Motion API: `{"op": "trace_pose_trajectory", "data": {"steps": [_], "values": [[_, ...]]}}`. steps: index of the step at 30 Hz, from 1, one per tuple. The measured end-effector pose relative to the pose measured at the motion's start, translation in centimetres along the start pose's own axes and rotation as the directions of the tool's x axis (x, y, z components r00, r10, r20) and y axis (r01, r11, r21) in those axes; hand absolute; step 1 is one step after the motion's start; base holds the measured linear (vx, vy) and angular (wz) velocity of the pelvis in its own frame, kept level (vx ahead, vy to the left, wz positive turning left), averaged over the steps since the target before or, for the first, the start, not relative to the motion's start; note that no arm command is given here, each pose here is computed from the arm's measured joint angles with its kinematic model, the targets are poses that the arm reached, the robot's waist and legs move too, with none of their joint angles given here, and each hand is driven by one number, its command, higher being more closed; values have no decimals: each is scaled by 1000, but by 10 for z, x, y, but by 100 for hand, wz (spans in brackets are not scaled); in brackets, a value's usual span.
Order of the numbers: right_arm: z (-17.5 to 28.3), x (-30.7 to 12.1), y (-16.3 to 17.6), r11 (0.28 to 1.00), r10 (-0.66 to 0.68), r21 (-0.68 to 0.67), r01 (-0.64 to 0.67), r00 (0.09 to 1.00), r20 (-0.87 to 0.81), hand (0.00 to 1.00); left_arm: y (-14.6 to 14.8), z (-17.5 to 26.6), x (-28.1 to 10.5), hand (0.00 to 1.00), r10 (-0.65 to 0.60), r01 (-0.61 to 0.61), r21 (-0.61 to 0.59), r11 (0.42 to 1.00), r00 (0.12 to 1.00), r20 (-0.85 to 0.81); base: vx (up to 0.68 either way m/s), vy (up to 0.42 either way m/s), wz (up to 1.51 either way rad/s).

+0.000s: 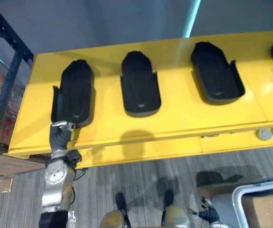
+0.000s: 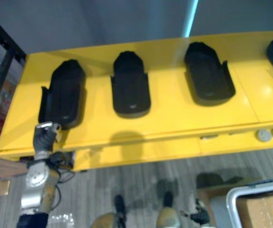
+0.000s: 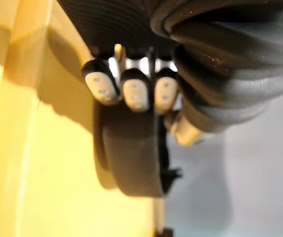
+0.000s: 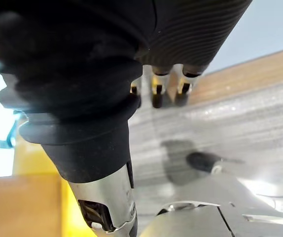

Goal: Walk over and take plastic housings, then place them on the shelf

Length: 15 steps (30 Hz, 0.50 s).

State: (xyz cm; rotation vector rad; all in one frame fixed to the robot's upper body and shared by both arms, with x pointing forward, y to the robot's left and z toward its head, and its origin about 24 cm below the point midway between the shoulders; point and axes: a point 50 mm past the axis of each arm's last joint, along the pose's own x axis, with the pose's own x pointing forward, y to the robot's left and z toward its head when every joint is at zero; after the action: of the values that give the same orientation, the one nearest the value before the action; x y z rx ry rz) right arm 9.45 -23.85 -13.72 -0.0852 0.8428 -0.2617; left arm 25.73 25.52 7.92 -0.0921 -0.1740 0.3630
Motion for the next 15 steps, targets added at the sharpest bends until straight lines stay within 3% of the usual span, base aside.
{"op": "trace_pose_trajectory", "data": {"steps": [15], "values": [[3, 1, 1, 1000, 0, 21, 0, 1000, 8, 0, 16, 4, 18, 100, 52, -52, 41, 998, 999, 9, 0, 1, -2]]}}
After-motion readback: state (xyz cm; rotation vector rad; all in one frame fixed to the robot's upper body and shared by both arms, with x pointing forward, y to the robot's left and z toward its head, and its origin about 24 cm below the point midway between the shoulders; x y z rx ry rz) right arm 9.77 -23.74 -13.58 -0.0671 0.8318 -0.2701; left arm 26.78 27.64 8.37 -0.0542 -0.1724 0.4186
